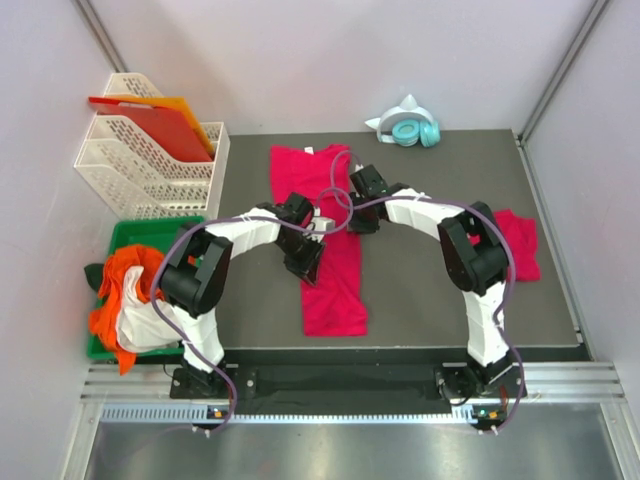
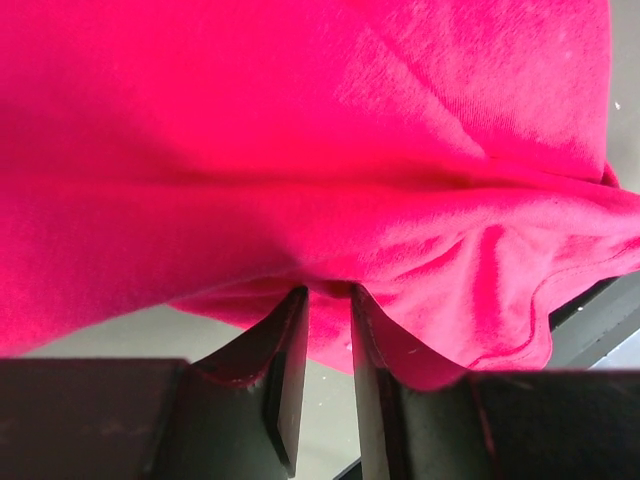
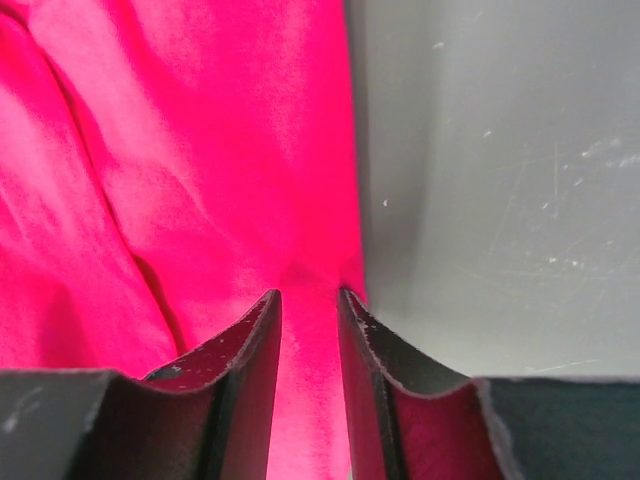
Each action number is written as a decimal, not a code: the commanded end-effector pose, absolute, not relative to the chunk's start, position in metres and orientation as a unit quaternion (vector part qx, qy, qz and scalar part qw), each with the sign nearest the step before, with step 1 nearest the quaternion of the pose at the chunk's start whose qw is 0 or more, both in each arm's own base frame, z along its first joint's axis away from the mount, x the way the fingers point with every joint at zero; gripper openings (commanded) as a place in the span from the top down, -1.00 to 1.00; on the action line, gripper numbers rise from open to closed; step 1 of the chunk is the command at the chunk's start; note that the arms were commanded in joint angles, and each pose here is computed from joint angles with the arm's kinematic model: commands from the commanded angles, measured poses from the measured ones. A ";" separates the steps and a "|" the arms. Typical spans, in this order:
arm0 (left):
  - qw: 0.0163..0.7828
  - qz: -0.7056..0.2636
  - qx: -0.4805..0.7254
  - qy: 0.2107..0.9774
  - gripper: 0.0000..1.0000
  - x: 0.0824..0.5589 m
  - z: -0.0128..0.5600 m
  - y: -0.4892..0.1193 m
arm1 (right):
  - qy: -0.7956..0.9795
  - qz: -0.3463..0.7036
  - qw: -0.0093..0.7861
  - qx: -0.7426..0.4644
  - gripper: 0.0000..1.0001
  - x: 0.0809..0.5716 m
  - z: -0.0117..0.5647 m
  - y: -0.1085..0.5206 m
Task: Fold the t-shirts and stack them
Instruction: Grab the bottom of the folded rectangular tshirt with both arms
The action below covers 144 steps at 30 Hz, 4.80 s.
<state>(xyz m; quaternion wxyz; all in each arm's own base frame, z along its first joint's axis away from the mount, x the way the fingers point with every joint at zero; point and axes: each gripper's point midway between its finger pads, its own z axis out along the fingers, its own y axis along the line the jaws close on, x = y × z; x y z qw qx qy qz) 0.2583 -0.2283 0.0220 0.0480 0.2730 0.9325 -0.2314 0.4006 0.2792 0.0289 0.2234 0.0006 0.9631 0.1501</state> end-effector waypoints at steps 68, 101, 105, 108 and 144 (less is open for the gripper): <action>0.653 -0.046 0.012 0.756 -0.98 0.392 0.083 -0.007 | 0.814 0.006 0.581 0.012 0.06 0.336 0.254 0.225; 0.457 0.115 -0.076 0.879 -0.98 0.365 0.151 -0.095 | 0.848 -0.006 0.530 -0.013 0.06 0.303 0.226 0.193; 0.422 0.156 -0.222 0.865 -0.98 0.314 0.134 -0.071 | 0.846 -0.007 0.533 -0.012 0.05 0.301 0.223 0.190; 0.319 -0.009 -0.247 0.915 -0.98 0.288 0.085 -0.119 | 0.848 -0.007 0.530 -0.011 0.06 0.300 0.221 0.189; 0.224 -0.087 -0.072 0.968 -0.16 0.141 0.019 -0.216 | 0.877 -0.004 0.481 -0.013 0.08 0.278 0.166 0.181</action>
